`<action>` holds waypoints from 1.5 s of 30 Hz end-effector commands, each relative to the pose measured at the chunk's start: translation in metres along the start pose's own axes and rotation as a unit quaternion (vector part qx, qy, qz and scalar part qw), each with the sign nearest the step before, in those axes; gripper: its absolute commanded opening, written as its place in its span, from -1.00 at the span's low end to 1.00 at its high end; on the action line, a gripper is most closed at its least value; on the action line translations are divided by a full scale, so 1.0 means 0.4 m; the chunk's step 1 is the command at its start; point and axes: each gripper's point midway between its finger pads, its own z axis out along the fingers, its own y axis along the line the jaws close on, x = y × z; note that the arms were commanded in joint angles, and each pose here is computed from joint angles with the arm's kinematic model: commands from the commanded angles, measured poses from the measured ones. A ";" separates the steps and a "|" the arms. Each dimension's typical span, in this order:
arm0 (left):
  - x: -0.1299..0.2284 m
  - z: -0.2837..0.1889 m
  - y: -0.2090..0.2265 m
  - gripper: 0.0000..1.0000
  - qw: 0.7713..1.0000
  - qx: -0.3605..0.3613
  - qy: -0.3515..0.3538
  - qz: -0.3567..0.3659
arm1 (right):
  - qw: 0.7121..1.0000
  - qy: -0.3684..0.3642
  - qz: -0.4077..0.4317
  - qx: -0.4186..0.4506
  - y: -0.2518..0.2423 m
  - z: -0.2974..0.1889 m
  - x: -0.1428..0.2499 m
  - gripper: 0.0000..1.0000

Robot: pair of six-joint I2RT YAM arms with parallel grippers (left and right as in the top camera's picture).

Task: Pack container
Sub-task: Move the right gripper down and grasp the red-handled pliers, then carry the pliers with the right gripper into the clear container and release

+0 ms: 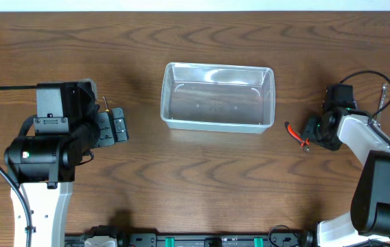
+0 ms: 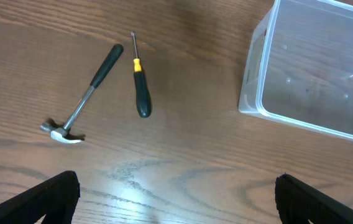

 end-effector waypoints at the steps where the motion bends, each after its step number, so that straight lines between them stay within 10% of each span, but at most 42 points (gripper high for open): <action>1: -0.012 -0.009 0.001 0.97 1.000 0.001 -0.006 -0.008 | 0.999 0.030 -0.004 0.023 -0.024 0.027 0.057 -0.19; 20: -0.012 -0.009 0.001 0.97 1.000 0.001 -0.006 -0.008 | 0.999 0.035 -0.005 0.021 -0.024 0.030 0.067 -0.97; 29: -0.010 -0.009 0.001 0.97 1.000 0.000 -0.005 -0.009 | 0.999 0.027 -0.026 0.012 -0.011 0.002 0.041 -0.98; 45: -0.010 -0.009 0.001 0.97 1.000 0.000 -0.005 -0.009 | 0.935 -0.150 -0.305 -0.097 0.294 -0.512 -0.193 -0.98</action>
